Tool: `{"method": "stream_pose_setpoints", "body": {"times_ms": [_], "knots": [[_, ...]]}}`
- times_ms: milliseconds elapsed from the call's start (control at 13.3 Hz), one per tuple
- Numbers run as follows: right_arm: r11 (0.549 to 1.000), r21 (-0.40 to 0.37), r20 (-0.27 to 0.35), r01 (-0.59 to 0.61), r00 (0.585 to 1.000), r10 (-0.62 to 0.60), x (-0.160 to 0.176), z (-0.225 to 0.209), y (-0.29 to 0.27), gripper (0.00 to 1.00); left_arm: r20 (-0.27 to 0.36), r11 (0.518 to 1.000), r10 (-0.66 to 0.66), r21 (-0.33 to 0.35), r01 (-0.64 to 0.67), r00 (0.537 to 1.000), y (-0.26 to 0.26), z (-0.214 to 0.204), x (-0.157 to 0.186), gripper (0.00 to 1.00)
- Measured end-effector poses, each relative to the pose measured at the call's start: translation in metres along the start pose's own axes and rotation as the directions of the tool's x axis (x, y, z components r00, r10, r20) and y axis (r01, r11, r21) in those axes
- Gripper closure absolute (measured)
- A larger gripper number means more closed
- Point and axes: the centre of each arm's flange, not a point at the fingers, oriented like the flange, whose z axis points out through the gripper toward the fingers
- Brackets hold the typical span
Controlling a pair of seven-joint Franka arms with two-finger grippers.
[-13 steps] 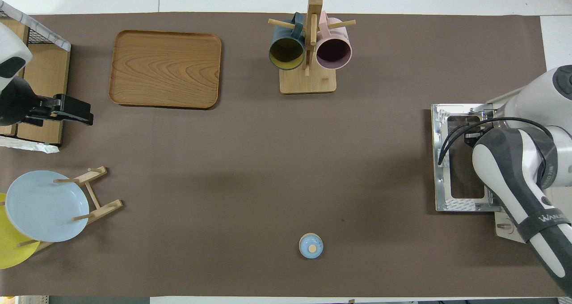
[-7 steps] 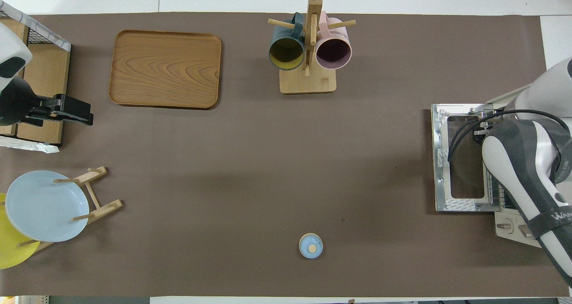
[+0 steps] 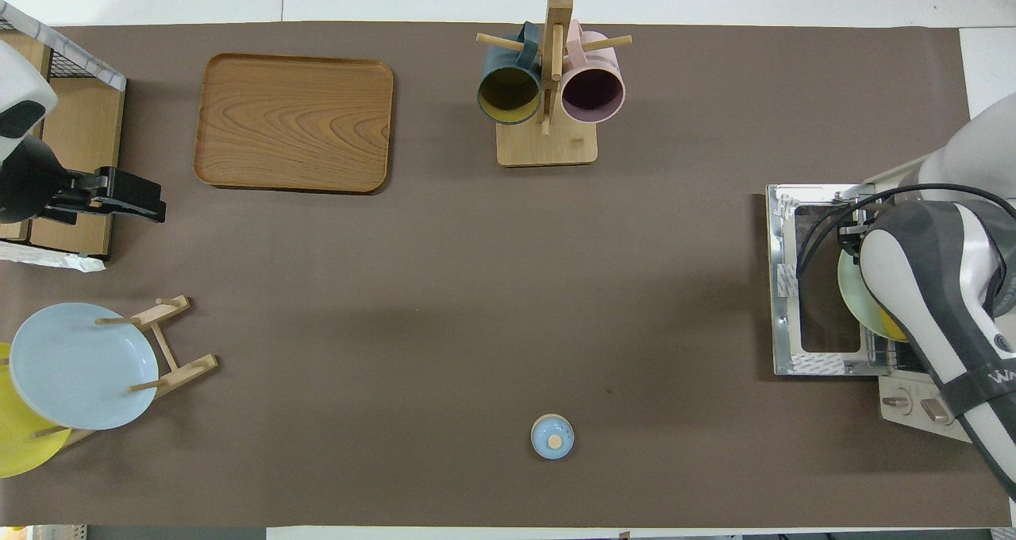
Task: Put corn in oven
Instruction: 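Withdraw the right gripper from the oven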
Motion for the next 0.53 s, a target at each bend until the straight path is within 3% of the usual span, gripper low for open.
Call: {"method": "stream_pose_setpoints", "body": {"times_ms": [151, 376, 527], "knots": [[0.998, 0.055, -0.014, -0.020, 1.000, 0.021, 0.000, -0.009, -0.023, 0.99, 0.000, 1.000, 0.000, 0.000, 0.000, 1.000, 0.000, 0.000, 0.000, 0.00], [0.996, 0.079, -0.094, -0.038, 0.995, 0.046, -0.005, 0.005, -0.084, 0.99, 0.000, 1.000, 0.000, 0.000, 0.000, 1.000, 0.000, 0.000, 0.000, 0.00], [0.997, 0.079, -0.106, -0.015, 0.994, 0.023, -0.020, 0.039, -0.113, 0.99, 0.000, 1.000, 0.000, 0.000, 0.000, 1.000, 0.000, 0.000, 0.000, 0.00]]}}
